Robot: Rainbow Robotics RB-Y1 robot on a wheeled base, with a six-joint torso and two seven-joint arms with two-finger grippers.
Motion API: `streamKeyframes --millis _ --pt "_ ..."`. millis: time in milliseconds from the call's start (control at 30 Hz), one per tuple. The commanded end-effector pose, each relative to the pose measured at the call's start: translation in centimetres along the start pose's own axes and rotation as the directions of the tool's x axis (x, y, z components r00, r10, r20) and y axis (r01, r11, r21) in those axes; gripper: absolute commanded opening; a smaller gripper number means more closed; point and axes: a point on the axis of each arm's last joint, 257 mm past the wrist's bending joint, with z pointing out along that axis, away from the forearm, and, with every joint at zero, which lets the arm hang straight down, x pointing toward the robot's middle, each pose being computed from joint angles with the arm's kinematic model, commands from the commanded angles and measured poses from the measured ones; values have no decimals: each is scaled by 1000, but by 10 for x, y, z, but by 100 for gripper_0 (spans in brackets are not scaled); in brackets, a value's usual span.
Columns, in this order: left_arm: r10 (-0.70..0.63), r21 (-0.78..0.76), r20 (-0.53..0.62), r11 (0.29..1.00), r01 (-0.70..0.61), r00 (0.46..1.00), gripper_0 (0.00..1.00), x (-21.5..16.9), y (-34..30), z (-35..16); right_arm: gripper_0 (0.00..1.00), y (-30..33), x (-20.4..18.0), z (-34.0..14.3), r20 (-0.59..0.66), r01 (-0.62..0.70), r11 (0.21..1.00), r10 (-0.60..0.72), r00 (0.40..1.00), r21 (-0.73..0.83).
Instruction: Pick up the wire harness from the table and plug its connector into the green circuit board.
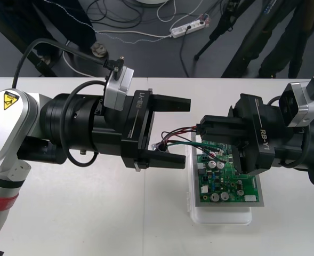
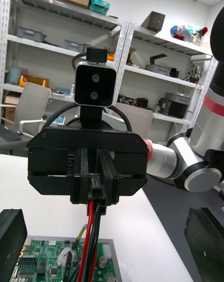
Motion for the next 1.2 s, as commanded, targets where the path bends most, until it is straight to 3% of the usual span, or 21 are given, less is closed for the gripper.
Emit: streamKeyframes --millis 33,1067,1133,1167,1200 --pt "39 -32 68 999 -37 997 100 -10 4 6 0 5 -13 0 29 81 997 -81 996 3" --pt "58 -44 64 998 -55 996 100 -7 6 10 0 7 -15 -2 32 75 997 -75 997 -4" --pt "58 -44 64 998 -55 996 87 -7 6 10 0 7 -15 -1 33 77 997 -77 997 -4" --pt "60 -42 63 997 -57 996 58 -7 6 10 0 7 -15 -2 32 74 997 -74 997 -4" --pt "61 -44 64 997 -59 996 36 -7 6 10 0 7 -15 -2 32 75 997 -75 997 -4"
